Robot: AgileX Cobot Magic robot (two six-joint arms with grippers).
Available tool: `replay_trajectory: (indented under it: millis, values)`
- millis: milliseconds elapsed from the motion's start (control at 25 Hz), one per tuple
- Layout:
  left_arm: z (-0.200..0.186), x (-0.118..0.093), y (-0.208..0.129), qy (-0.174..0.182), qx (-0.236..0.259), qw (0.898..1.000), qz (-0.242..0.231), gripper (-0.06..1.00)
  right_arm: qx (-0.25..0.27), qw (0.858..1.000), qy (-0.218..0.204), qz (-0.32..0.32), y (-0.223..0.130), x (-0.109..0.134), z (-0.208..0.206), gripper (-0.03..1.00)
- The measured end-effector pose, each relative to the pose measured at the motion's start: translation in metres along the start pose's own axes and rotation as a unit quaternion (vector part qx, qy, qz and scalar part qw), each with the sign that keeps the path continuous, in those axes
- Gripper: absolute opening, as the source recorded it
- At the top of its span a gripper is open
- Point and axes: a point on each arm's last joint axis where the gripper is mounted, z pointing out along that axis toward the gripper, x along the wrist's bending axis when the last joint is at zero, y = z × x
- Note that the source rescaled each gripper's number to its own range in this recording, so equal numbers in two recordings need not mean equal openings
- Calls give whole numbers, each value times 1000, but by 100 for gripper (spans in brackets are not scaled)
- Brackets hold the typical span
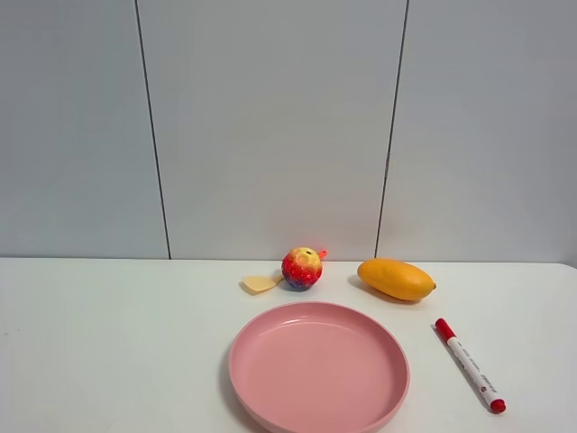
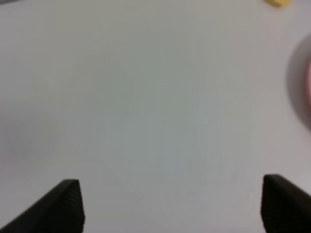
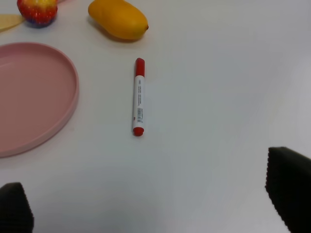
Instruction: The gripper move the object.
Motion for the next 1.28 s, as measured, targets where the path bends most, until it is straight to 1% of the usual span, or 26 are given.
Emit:
replay_trajectory:
  millis: [80, 200, 320, 440, 600, 760, 960, 1040, 1120, 1200, 1280]
  values:
    - [-5, 2, -27, -4, -13, 1000, -7, 32, 0, 1000, 0, 0, 0, 0, 0, 100]
    - [-9, -1, -66, -16, -40, 999, -18, 40, 0, 1000, 0, 0, 0, 0, 0, 100]
    - [-15, -6, -98, -18, -82, 996, -15, 41, 0, 1000, 0, 0, 0, 0, 0, 100]
    - [-15, -9, -121, -14, -117, 993, -13, 41, 0, 1000, 0, 0, 0, 0, 0, 100]
    - [-11, -12, -145, -12, -144, 989, -20, 41, 0, 1000, 0, 0, 0, 0, 0, 100]
    - [-6, -13, -159, -14, -151, 988, -41, 41, 0, 1000, 0, 0, 0, 0, 0, 100]
    - [-7, -13, -160, -15, -157, 986, -48, 41, 0, 1000, 0, 0, 0, 0, 0, 100]
    - [-7, -13, -160, -17, -156, 986, -64, 41, 0, 1000, 0, 0, 0, 0, 0, 100]
    - [-6, -13, -163, -22, -137, 986, -93, 41, 0, 1000, 0, 0, 0, 0, 0, 100]
    - [-5, -13, -168, -17, -111, 989, -98, 41, 0, 1000, 0, 0, 0, 0, 0, 100]
    - [-4, -9, -170, 3, -103, 991, -88, 41, 0, 1000, 0, 0, 0, 0, 0, 100]
